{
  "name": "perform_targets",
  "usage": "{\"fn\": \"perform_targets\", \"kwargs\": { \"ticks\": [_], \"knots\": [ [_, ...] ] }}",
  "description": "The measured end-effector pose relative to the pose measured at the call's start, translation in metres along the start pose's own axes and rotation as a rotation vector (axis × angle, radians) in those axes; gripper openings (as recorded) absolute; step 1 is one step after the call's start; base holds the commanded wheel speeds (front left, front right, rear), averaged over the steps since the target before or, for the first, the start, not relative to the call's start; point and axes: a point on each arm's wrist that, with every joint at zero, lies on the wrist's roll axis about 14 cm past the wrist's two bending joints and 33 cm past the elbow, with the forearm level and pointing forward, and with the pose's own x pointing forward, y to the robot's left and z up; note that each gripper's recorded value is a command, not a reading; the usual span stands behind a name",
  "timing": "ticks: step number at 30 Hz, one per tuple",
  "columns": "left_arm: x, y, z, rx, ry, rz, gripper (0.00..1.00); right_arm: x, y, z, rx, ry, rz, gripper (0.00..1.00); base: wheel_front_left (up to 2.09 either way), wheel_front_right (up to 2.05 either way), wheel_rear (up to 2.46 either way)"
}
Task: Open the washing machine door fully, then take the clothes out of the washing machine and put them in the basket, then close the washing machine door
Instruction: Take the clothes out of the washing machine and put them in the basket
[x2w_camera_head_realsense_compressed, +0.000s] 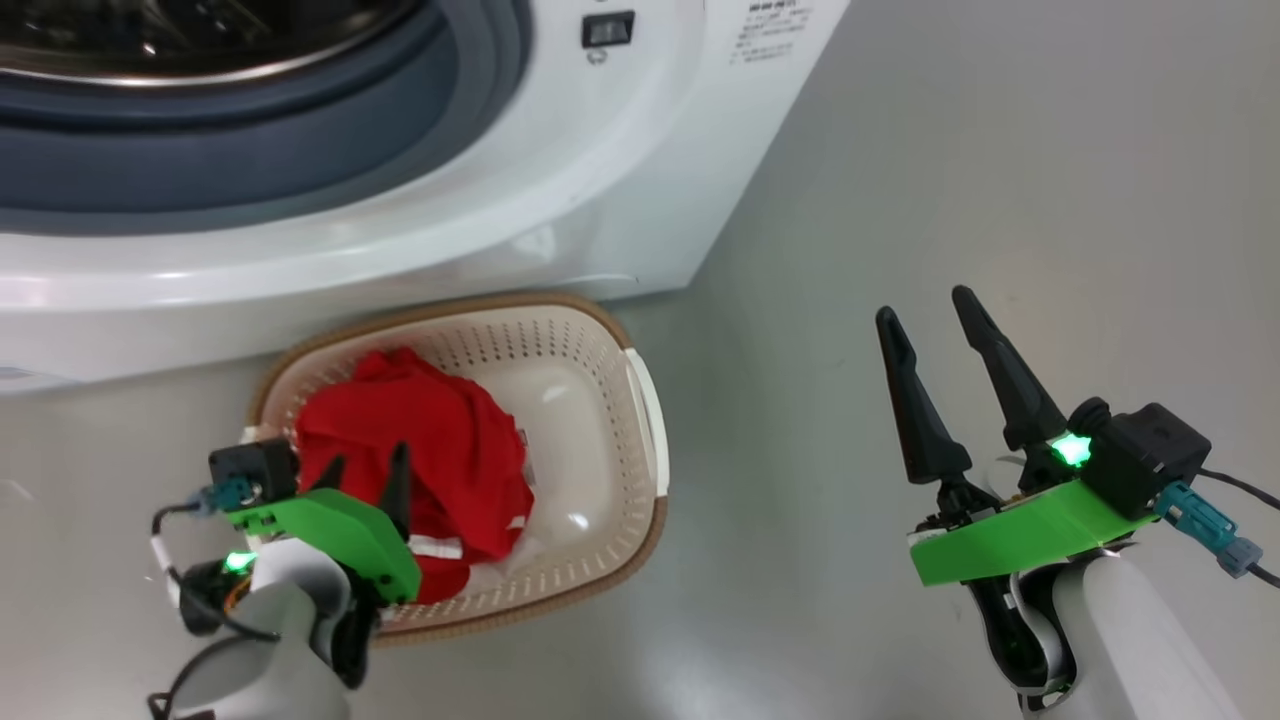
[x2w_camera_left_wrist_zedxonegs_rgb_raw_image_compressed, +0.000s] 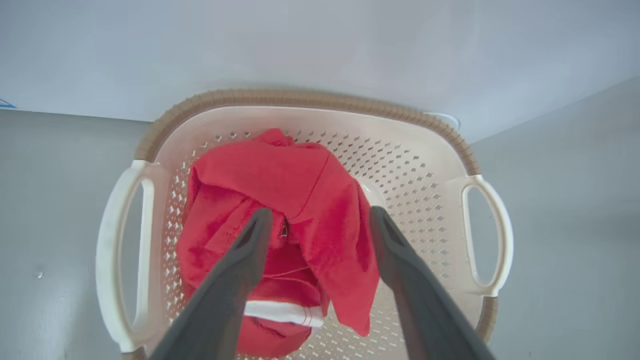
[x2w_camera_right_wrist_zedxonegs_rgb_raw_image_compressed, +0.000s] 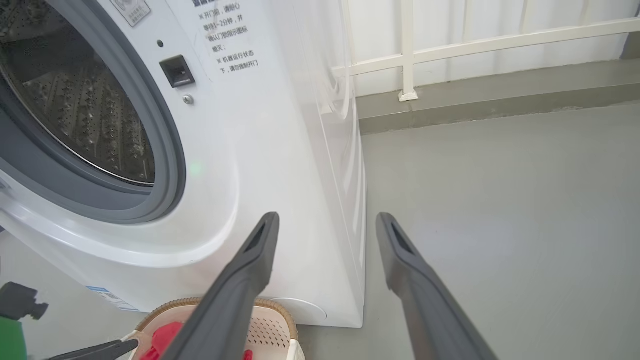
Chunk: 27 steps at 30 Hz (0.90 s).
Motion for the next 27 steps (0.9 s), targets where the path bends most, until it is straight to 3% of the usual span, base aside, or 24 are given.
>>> {"fn": "perform_targets", "kwargs": {
  "ticks": [9,17,27],
  "knots": [
    [-0.042,-0.032,0.06,-0.057,-0.283,-0.111,1.0,-0.015,0.008,0.012,-0.031,-0.019,0.013,1.0,0.0,0.0,0.0],
    [-0.114,-0.032,0.138,0.014,-0.633,-0.126,1.0,-0.026,0.016,0.034,-0.038,-0.074,0.029,1.0,0.0,0.0,0.0],
    [-0.199,-0.038,0.177,0.087,-0.901,-0.125,1.0,-0.045,0.016,0.06,-0.057,-0.147,0.021,1.0,0.0,0.0,0.0]
  ]
}}
